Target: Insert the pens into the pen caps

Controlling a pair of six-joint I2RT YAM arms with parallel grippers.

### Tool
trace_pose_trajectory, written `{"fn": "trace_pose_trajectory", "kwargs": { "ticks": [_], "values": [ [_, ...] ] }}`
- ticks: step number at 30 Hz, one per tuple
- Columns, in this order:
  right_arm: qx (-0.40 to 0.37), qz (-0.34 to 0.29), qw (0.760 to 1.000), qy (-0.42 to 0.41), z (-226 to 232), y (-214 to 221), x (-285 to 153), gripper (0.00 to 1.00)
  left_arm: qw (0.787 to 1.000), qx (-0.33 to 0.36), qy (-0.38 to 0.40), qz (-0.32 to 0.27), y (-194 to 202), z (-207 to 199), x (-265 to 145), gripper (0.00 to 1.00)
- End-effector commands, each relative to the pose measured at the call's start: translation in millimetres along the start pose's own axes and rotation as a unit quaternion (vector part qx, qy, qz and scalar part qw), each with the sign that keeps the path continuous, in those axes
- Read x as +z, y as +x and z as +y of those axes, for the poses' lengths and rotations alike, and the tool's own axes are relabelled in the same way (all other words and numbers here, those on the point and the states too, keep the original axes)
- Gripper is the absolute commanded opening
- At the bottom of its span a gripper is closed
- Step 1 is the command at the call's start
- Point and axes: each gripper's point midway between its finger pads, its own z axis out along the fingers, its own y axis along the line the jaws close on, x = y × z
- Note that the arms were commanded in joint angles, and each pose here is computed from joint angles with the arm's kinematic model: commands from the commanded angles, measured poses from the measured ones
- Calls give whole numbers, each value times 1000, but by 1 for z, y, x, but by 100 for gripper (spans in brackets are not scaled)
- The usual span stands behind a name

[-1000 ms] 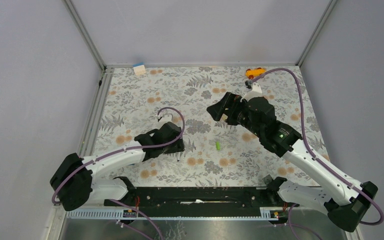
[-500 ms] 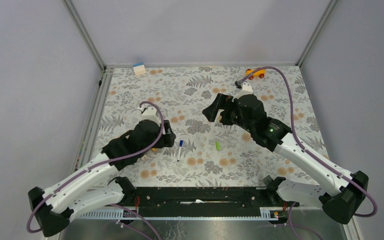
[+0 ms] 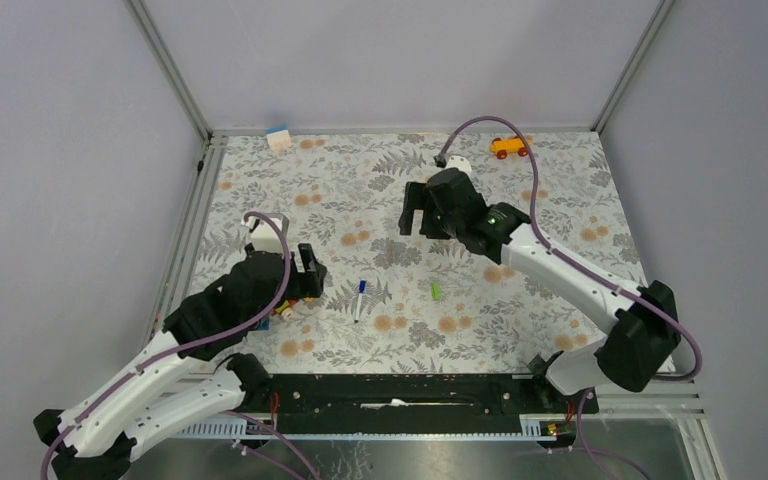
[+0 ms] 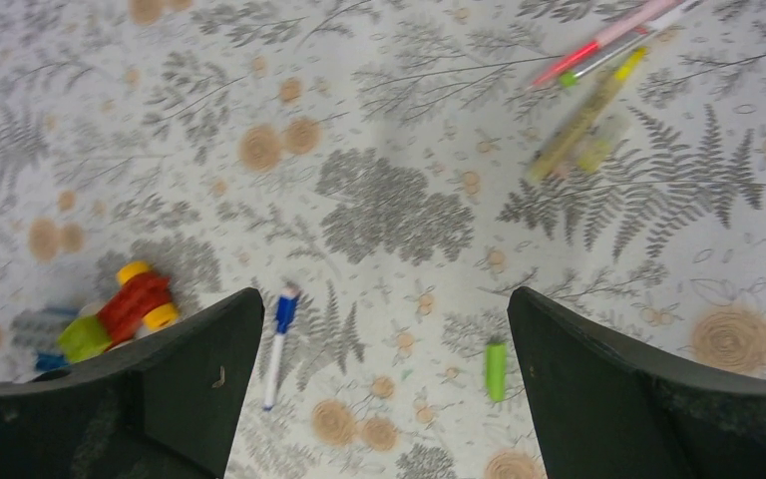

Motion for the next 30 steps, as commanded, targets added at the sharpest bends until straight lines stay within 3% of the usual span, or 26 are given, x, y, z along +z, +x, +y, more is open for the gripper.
{"fn": "trace_pose_trajectory", "kwargs": {
  "ticks": [1,6,12,18,30],
  "values": [
    [4,-34,996,84,-41,-32,23,100,999,7,-18,-28,-17,6,-4,73],
    [68,14,992,108,-78,-28,59,99,999,6,-18,-31,-17,7,-5,73],
    [69,59,984,153,-97,-23,97,99,999,0,-15,-41,-19,9,-9,75],
    [67,83,978,180,-105,-12,125,91,999,0,-16,-41,-19,10,-9,75],
    [72,113,970,201,-115,12,157,65,999,0,-16,-39,-18,9,-8,75]
  ]
}}
